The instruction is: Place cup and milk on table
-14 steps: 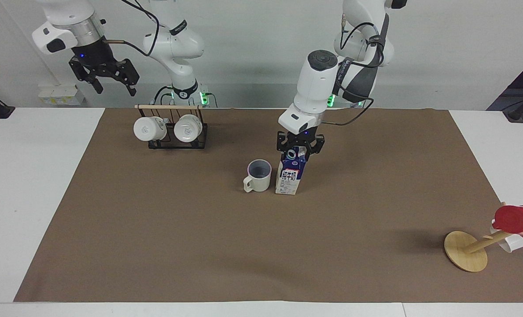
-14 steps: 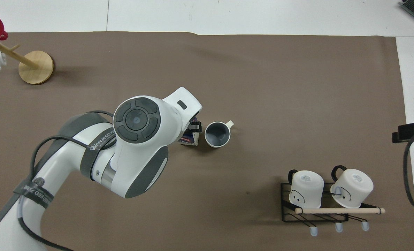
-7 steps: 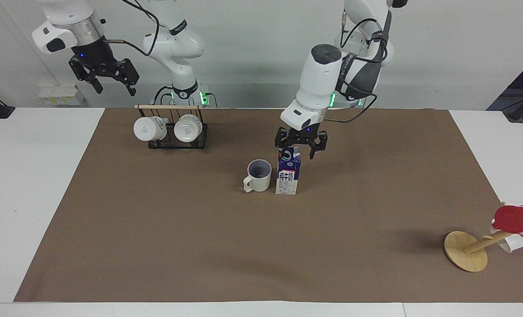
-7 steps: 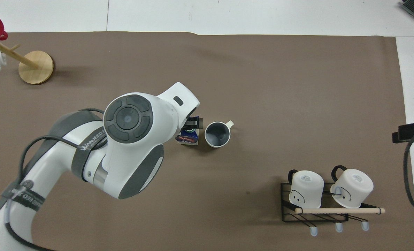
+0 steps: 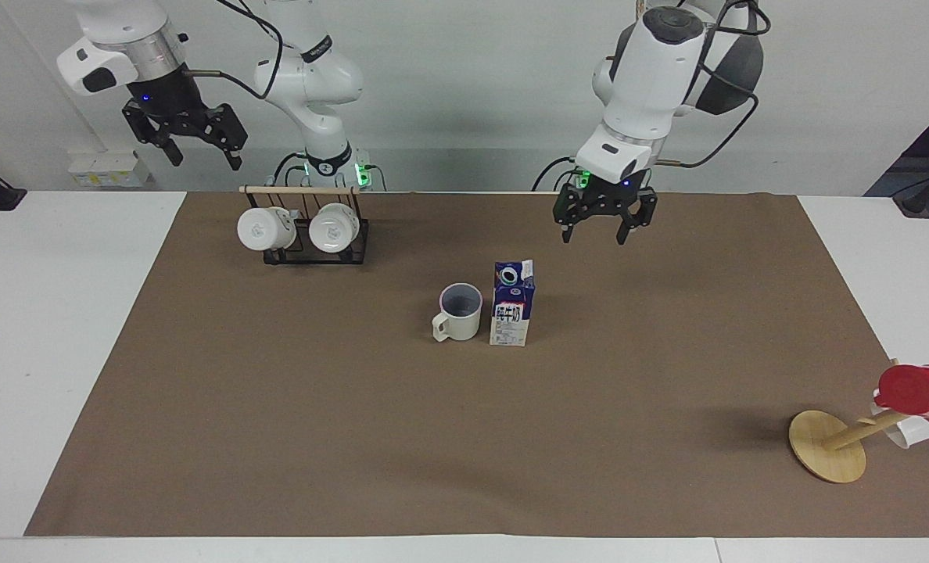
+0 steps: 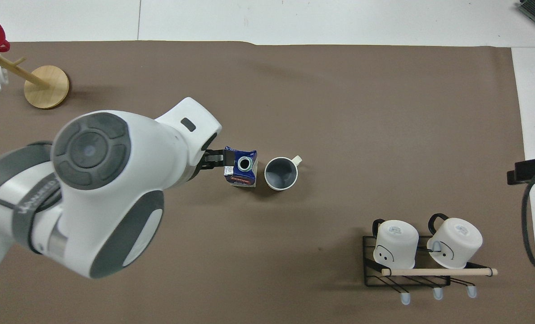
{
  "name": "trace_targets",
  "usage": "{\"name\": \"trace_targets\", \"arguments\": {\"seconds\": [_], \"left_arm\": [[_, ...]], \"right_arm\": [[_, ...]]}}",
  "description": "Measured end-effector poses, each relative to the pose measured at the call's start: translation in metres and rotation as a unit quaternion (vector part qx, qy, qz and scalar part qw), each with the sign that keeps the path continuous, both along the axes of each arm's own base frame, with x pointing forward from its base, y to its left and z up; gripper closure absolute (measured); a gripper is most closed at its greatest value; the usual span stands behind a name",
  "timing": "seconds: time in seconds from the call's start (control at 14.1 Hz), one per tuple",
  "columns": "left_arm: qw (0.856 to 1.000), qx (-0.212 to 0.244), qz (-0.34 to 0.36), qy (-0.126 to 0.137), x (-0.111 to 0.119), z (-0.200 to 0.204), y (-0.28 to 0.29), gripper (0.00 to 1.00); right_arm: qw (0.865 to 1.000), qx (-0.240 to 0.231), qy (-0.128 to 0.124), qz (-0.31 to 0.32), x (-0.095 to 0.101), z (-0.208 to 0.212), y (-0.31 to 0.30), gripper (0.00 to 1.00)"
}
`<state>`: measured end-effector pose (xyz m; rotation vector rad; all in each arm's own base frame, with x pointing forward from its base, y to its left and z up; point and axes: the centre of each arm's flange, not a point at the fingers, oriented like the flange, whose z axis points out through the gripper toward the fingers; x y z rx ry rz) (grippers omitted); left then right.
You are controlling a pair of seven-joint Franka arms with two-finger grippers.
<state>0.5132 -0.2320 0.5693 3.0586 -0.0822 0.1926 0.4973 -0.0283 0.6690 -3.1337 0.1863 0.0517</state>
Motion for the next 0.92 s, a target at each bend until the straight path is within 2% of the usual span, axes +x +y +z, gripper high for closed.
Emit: {"name": "trace_targets", "arguments": {"seconds": [0.28,0.49,0.71,0.92], "left_arm": [[1.0,0.011,-0.024,-0.005,0.017,0.014,0.072,0.0],[0.999,0.018,-0.032,-0.014,0.023,0.049,0.127,0.0],[0.999,0.028,-0.038,-0.006,0.019,0.093,0.178,0.0],[0.999,0.039,-0.032,0.011,0.016,0.118,0.2,0.0]], "right_arm": [[1.0,-0.001,0.0,0.0,0.0,0.0,0.0,0.0],[1.0,-0.002,0.0,0.003,-0.001,0.0,-0.001,0.0],[1.0,-0.002,0.001,0.009,-0.001,-0.001,-0.001,0.0],[1.0,-0.002,0.001,0.009,-0.001,-0.001,-0.001,0.0]]}}
